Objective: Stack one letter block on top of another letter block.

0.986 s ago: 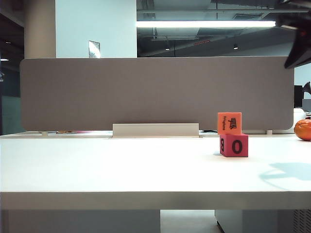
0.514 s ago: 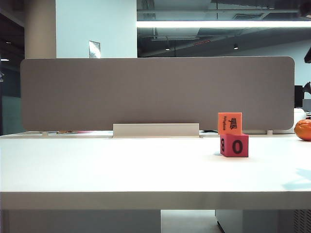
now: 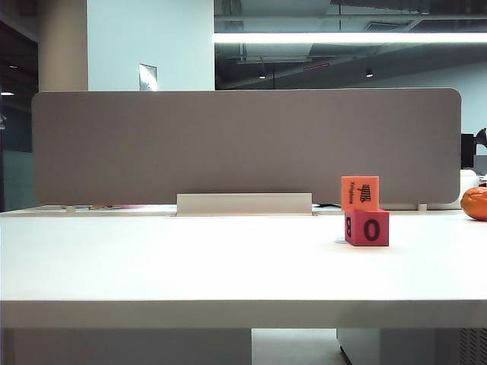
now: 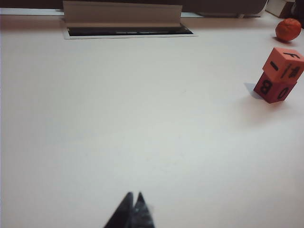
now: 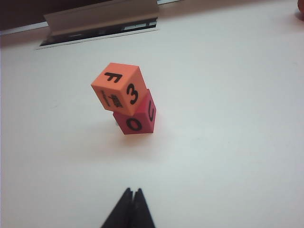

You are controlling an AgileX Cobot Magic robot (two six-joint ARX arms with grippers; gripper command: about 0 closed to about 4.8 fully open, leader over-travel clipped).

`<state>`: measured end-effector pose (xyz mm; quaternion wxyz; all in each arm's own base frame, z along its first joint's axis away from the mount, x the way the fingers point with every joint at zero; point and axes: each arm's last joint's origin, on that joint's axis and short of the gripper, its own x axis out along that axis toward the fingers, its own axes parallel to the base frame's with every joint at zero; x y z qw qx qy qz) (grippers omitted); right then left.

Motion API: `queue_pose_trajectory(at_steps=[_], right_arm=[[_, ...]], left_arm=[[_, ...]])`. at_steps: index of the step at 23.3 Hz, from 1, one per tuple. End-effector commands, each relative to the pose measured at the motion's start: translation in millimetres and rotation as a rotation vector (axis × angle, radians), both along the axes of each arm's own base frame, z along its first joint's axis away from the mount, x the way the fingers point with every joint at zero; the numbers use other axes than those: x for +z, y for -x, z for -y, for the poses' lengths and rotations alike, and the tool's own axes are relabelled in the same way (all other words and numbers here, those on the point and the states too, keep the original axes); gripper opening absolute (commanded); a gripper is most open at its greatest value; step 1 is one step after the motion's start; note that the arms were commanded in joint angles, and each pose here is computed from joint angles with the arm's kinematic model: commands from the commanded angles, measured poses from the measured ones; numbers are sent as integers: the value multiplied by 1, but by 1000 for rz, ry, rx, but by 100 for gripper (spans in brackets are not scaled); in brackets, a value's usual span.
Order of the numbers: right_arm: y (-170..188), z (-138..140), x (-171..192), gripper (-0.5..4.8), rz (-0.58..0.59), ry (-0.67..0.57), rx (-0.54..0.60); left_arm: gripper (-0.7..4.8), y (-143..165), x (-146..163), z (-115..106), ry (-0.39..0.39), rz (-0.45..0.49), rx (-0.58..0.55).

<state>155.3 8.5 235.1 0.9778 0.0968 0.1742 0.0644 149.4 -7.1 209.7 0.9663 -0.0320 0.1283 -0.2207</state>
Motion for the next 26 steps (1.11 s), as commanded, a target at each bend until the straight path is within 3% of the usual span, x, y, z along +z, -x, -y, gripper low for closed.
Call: queue_pose_trajectory(at_steps=[1, 5, 14, 17, 21, 26], right_arm=[[0, 0, 1, -1, -6, -4, 1], [2, 0, -4, -1, -55, 2, -2], [1, 1, -4, -1, -7, 131, 17], [0, 0, -14, -1, 47, 115, 23], [21, 1, -44, -1, 215, 67, 16], [36, 1, -55, -1, 293, 64, 14]], left_arm=[[-6, 0, 2, 0, -4, 13, 0], [-6, 0, 2, 0, -4, 14, -1], [-6, 0, 2, 0, -4, 14, 0], [-6, 0, 2, 0, -4, 14, -1], [-6, 0, 2, 0, -3, 13, -2], [-6, 0, 2, 0, -4, 13, -1]])
